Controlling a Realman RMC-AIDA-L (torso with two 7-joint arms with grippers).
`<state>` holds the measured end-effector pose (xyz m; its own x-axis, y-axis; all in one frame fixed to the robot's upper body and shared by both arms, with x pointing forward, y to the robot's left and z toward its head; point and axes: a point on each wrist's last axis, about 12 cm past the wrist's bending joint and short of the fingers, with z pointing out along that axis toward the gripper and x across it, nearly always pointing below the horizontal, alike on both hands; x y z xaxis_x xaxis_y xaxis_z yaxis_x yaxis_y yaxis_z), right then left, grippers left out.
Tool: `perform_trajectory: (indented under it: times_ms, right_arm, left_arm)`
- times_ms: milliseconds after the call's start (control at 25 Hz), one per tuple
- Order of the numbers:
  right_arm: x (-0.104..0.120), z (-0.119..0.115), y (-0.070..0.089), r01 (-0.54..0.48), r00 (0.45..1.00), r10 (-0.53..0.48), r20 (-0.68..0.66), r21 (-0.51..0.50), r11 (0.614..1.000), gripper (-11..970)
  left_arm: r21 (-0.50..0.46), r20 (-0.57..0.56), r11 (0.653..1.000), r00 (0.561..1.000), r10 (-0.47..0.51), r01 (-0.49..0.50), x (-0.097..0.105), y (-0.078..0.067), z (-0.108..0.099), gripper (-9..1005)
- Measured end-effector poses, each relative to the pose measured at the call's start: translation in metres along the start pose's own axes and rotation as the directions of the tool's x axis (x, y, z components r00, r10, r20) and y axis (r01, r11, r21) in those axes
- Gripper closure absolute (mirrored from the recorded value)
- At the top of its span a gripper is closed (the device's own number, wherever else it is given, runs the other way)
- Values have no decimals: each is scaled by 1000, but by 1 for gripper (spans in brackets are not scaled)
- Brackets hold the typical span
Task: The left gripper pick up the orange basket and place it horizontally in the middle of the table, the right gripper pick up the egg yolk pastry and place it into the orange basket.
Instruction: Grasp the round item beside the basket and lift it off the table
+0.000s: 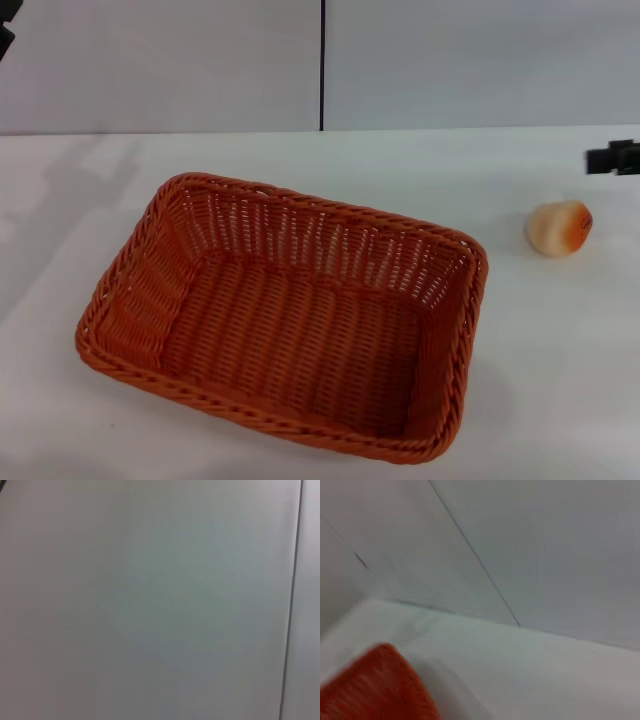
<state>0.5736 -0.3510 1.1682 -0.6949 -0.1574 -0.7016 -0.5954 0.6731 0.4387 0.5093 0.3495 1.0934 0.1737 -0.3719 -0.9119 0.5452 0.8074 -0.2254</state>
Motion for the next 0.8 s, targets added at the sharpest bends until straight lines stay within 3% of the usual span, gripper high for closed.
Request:
perform_trajectory:
  times_ms: [160,360,800]
  right_arm:
    - [-13,31,-3,51,994,-42,-98,86,995,293]
    - [-8,56,-4,81,978,-57,-200,112,990,293]
    - [2,69,-8,106,949,-49,-312,168,980,294]
  left_arm:
    - [0,6,1000,1000,-5,5,0,-1,-3,446]
    - [-14,7,1000,1000,-25,25,4,-2,-7,446]
    - [-20,8,999,1000,-28,28,4,-1,-5,447]
